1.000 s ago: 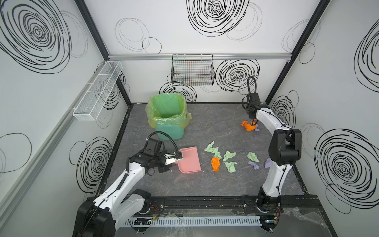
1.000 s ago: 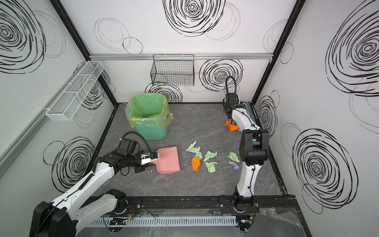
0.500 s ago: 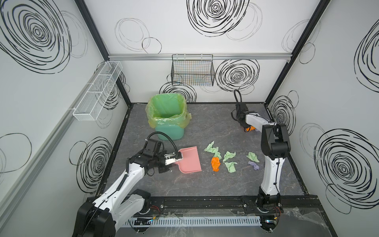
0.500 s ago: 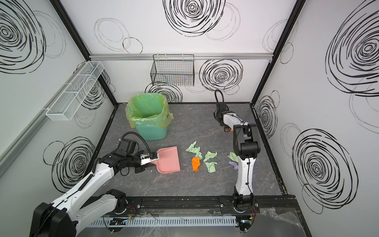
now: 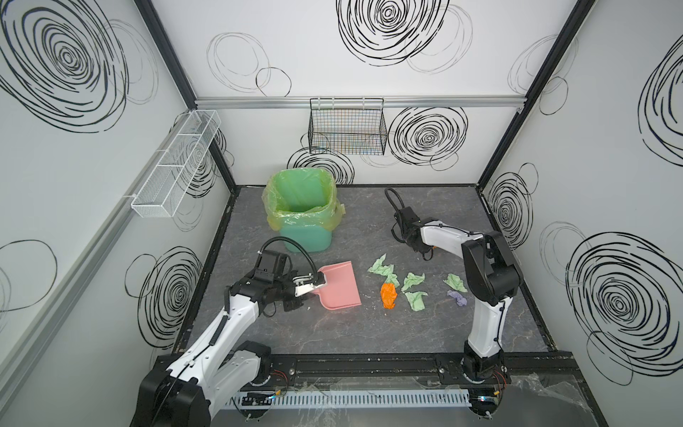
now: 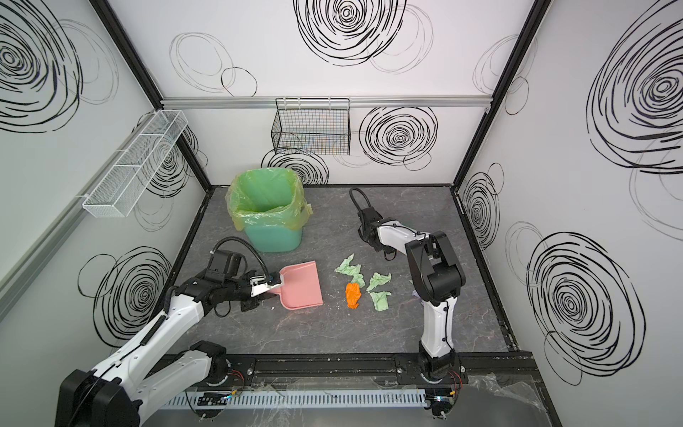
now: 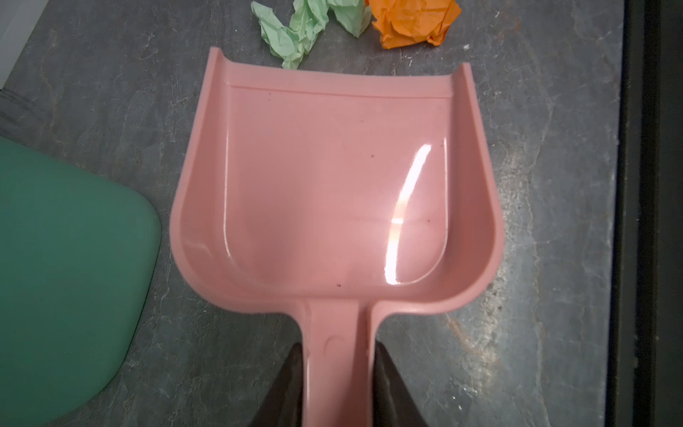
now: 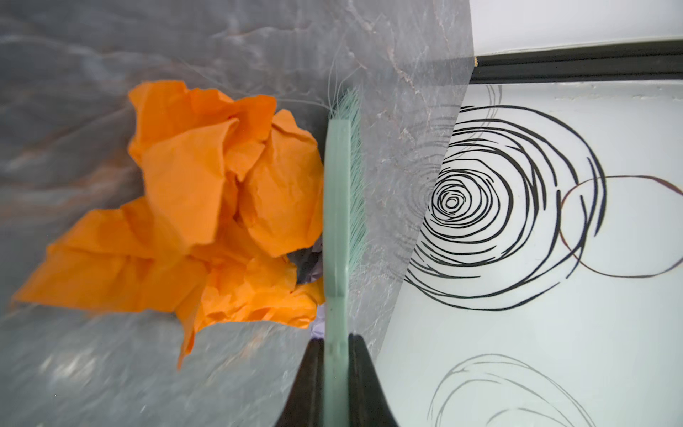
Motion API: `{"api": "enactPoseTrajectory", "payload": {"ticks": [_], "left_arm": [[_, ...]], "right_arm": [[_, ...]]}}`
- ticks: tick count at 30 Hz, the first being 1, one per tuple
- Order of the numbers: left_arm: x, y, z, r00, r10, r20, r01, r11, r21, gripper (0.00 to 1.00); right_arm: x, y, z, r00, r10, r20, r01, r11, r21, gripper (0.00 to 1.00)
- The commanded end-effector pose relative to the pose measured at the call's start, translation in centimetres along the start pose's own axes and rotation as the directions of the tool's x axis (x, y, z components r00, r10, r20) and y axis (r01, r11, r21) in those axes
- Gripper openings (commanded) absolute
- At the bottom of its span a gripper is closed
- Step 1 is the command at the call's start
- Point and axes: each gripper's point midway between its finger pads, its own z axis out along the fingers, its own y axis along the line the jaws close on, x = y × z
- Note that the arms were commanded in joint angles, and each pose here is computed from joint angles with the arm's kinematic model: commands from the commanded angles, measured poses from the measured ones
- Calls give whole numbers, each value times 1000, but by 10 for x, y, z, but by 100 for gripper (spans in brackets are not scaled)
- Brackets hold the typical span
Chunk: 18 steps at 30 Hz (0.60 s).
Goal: Sweep away the paper scraps from the table
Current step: 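Move the brush with the right gripper to the orange scrap farthest from the robot, then sweep the orange scrap with the right gripper toward the dustpan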
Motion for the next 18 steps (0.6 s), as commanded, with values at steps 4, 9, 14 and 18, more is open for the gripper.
{"api": "enactPoseTrajectory", "payload": {"ticks": [4, 9, 14, 18], "left_arm": [[-1, 1, 7, 1000, 1, 28, -2, 1000, 17, 0], [0, 4, 12, 999, -19, 26, 18, 1000, 24, 0], [4, 9, 18, 1000, -21, 8, 21, 1000, 19, 0], [10, 18, 28, 999, -9, -34, 10, 1000, 21, 0]], "right_arm": [[36, 52, -52, 991, -135, 25, 137, 984, -112, 0], [50, 64, -89, 985, -158, 67, 165, 981, -107, 0], [43, 18, -123, 993, 39, 112, -37, 999, -23, 0], [49, -39, -135, 960, 252, 124, -262, 963, 68, 0]]}}
